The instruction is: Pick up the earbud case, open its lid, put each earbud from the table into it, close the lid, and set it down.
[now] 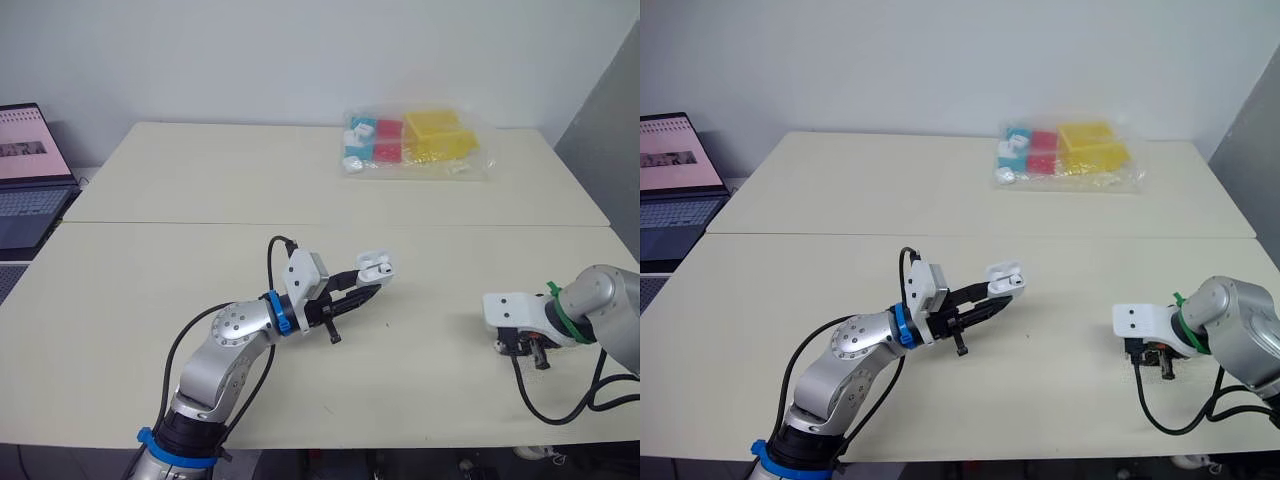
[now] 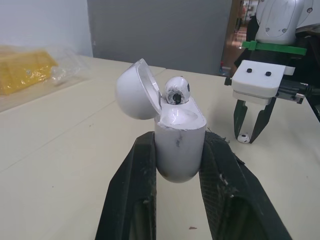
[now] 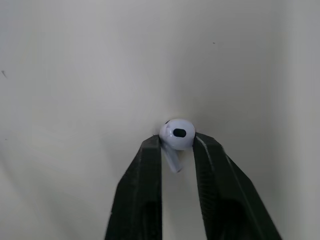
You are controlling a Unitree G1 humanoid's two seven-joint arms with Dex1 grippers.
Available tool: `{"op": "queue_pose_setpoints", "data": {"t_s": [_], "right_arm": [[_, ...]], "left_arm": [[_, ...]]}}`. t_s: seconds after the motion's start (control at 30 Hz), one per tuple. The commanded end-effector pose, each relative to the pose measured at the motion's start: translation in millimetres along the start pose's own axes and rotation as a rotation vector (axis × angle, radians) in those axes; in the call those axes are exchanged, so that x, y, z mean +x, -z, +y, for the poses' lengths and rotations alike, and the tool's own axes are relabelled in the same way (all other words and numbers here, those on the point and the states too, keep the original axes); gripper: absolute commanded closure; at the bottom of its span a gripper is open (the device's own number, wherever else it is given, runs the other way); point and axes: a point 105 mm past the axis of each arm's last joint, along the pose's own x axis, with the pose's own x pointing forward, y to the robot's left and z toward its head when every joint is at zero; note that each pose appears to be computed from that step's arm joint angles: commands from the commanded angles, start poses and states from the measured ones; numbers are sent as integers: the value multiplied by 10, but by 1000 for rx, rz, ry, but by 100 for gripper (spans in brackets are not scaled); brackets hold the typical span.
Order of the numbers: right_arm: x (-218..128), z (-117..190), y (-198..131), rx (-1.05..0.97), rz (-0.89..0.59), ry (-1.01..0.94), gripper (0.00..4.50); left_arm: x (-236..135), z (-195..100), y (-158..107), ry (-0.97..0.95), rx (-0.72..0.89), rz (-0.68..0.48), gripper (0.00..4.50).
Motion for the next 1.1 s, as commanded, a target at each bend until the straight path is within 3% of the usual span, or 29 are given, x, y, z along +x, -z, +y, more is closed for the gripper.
{"op": "queue_pose_setpoints", "data": {"t_s": [0.03,0.27,0.5,0.77,0.97,1.1], "right_arm": [[-8,36,-8,-5,-4,-11,411],[-139,-9,-22,-1,-28,11,411],[-480,-27,-258,22,-183,49,411],[-957,69,-1050,174,-720,93,411],[-1242,16,-1617,299,-1313,179,411],[-1254,-23,-1732,368,-1431,256,411]], "left_arm": [[32,-32,-109,16,36,-39,371],[39,-26,-100,17,35,-40,371],[40,2,-106,10,29,-47,371],[106,119,-246,-15,11,-106,371],[172,204,-347,-14,-10,-126,371],[199,236,-394,-4,-6,-129,371]]}}
